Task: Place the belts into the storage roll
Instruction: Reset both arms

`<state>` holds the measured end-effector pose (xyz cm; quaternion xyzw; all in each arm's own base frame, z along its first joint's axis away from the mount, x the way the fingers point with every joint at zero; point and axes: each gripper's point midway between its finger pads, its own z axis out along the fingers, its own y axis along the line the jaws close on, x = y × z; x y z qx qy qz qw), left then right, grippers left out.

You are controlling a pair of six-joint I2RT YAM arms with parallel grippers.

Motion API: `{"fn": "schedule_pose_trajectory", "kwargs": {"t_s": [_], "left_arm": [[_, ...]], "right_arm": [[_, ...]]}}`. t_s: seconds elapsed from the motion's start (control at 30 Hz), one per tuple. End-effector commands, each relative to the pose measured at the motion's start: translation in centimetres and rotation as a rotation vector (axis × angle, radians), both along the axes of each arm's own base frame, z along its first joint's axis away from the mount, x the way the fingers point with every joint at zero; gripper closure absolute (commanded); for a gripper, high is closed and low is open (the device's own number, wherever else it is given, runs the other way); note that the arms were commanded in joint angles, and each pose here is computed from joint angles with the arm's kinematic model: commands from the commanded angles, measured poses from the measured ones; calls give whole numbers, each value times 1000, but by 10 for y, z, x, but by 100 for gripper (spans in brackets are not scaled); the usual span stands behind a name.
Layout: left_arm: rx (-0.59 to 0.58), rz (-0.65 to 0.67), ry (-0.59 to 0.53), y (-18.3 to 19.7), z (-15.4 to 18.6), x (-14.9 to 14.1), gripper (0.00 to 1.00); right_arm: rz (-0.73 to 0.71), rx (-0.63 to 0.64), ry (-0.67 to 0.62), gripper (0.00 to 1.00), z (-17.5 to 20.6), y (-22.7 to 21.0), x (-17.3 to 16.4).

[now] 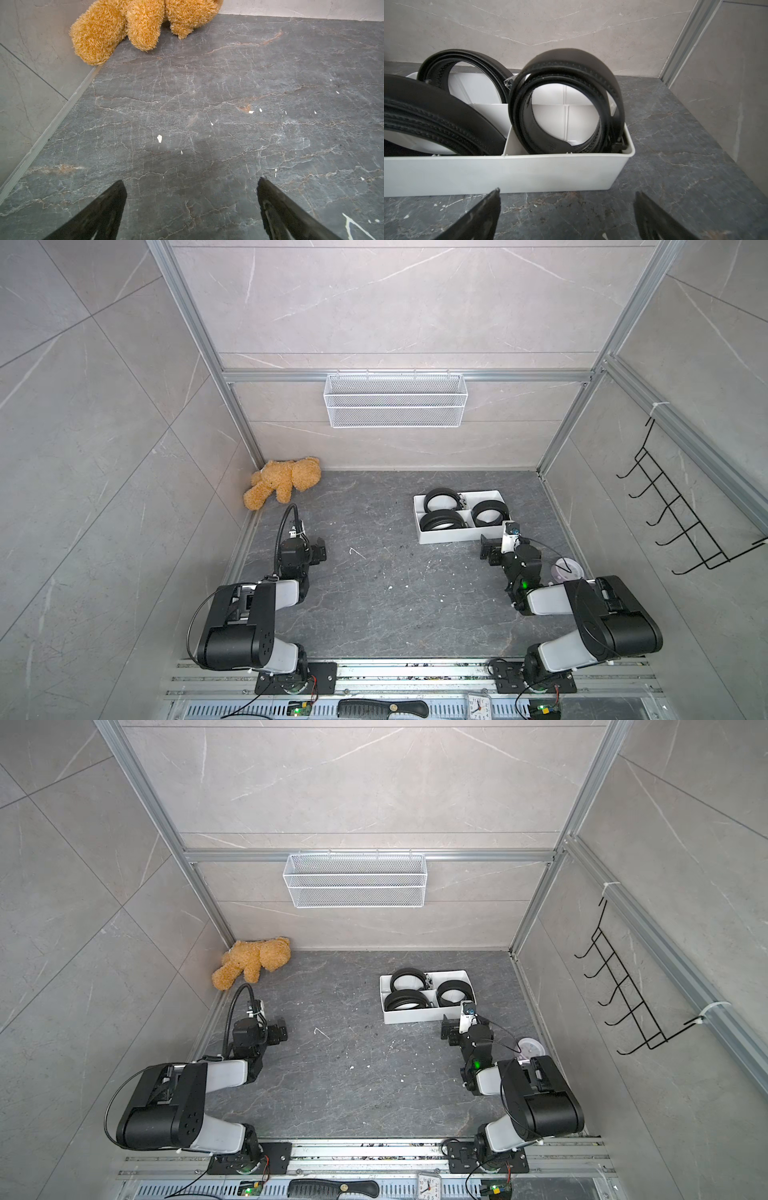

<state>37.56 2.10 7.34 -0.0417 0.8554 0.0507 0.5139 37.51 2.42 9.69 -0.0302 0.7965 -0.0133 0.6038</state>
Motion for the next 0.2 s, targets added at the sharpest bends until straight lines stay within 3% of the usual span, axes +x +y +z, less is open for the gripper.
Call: {"fn": "schedule_pose_trajectory", "kwargs": {"t_s": [0.0,0.17], "left_arm": [[22,17,-85,6,21,10,1],[18,27,-82,8,20,10,1]], "right_arm": [[-45,9,-16,0,5,-5,5],[-46,10,-15,0,4,-5,4]]}}
